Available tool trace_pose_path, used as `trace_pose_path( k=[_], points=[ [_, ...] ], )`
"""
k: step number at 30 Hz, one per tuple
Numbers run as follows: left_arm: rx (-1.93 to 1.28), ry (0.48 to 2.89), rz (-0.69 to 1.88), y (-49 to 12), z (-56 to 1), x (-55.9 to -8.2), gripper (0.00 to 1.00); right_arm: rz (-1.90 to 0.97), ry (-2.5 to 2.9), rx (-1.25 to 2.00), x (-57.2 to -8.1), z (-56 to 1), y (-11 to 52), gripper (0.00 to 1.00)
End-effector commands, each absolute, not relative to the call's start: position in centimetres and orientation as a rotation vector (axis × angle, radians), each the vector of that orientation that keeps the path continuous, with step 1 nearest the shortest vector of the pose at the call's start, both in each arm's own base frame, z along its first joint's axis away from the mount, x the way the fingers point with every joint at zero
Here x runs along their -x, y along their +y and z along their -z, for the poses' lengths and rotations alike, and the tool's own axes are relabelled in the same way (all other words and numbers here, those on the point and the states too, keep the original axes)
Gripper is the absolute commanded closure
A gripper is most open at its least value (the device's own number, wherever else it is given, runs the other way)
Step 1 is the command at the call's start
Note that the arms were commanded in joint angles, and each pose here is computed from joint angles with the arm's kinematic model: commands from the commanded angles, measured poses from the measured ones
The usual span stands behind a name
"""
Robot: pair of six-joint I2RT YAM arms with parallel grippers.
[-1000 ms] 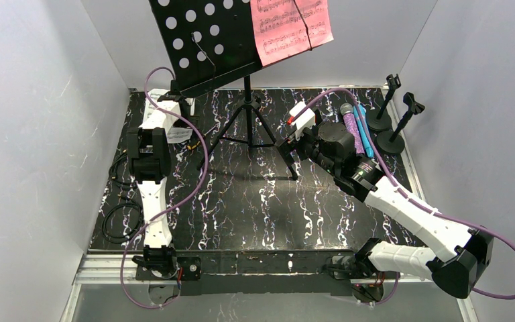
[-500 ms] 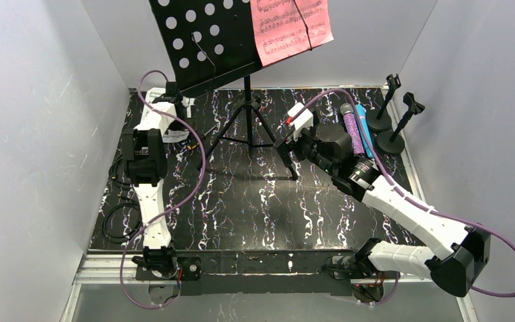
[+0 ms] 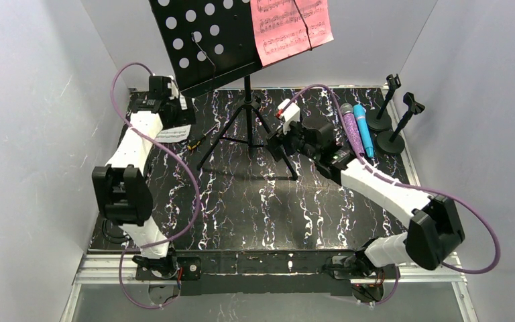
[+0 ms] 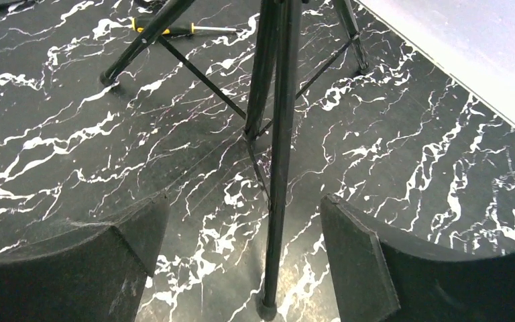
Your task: Pack up the instrument practice props
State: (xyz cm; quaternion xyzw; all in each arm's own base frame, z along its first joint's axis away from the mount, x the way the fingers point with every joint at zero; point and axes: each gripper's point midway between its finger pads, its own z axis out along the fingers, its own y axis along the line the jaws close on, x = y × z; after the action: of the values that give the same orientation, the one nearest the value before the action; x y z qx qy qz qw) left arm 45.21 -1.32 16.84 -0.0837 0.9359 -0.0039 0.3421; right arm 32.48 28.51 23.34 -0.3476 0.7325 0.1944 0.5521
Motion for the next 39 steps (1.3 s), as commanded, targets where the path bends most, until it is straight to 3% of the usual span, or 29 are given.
trace_pose_path(
  k=[1, 12, 25, 39],
  points=[
    [0.242, 2.491, 0.126, -3.9, -17.0, -40.1, 0.03, -0.566, 1.631, 0.773, -34.9, -24.8, 30.2, 0.13],
    [0.115, 2.529, 0.238, -8.9, -16.9, -29.3, 0.03, -0.574, 1.591, 0.729, -39.9, -22.7, 33.3, 0.31],
    [0.051, 2.388, 0.351, -9.8, -22.6, -25.9, 0.03, -0.469, 1.618, 0.695, -40.6, -21.6, 31.7, 0.99],
    [-0.039, 2.199, 0.623, -13.5, -29.3, -24.8, 0.04, -0.16, 1.706, 0.205, -38.7, -21.7, 24.5, 0.99]
  ],
)
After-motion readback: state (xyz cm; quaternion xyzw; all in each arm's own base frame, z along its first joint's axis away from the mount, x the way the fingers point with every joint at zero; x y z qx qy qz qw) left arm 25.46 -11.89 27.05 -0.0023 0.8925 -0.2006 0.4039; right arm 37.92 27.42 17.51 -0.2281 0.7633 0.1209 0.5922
